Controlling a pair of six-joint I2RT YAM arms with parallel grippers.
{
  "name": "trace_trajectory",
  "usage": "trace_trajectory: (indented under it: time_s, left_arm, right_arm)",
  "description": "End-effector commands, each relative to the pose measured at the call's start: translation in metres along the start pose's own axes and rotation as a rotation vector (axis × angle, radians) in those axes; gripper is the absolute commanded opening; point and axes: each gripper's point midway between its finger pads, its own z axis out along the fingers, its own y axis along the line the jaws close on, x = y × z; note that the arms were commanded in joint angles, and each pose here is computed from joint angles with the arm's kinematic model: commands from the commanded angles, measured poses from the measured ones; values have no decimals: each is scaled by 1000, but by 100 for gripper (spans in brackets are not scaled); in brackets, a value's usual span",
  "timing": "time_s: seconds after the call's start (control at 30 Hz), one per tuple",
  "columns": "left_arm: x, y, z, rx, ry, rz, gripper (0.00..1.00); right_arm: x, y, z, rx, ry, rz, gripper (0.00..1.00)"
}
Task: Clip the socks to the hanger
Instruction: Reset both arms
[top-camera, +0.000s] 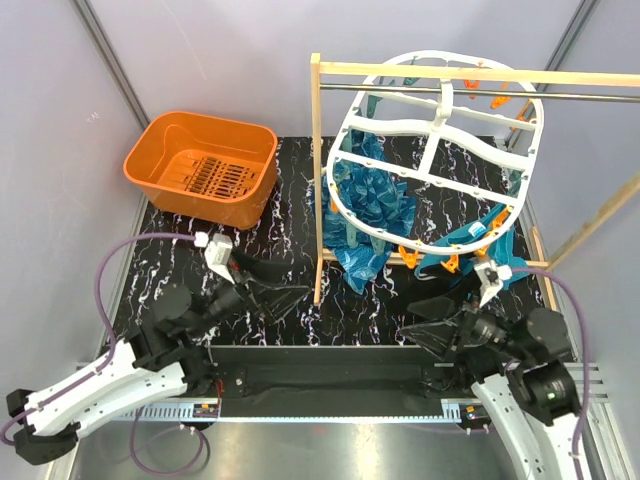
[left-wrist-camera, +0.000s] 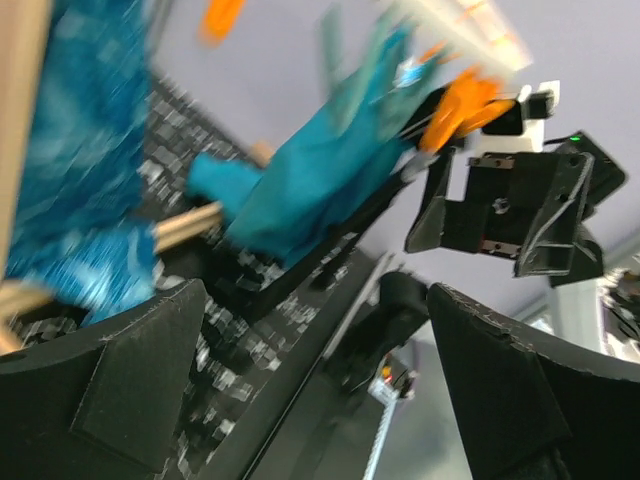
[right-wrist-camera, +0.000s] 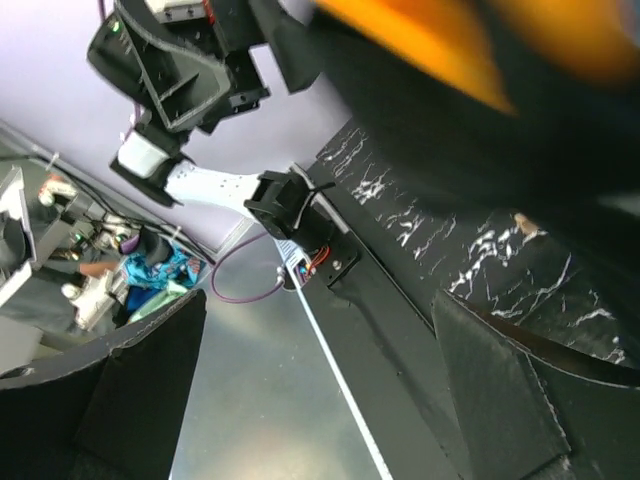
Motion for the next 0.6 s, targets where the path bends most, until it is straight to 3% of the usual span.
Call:
trace_trajectory:
  time_s: [0.0, 0.3, 0.57]
  left_arm:
    - [-3, 22, -13, -94, -74, -30, 99]
    - [32, 63, -46, -103, -228, -158, 99]
    - [96, 82, -35, 18, -221, -311, 99]
  right_arm:
    - [-8, 5, 3, -67, -90, -1, 100]
    - [30, -95, 33, 109, -105, 243, 100]
    - [81, -168, 41, 250, -102, 425, 100]
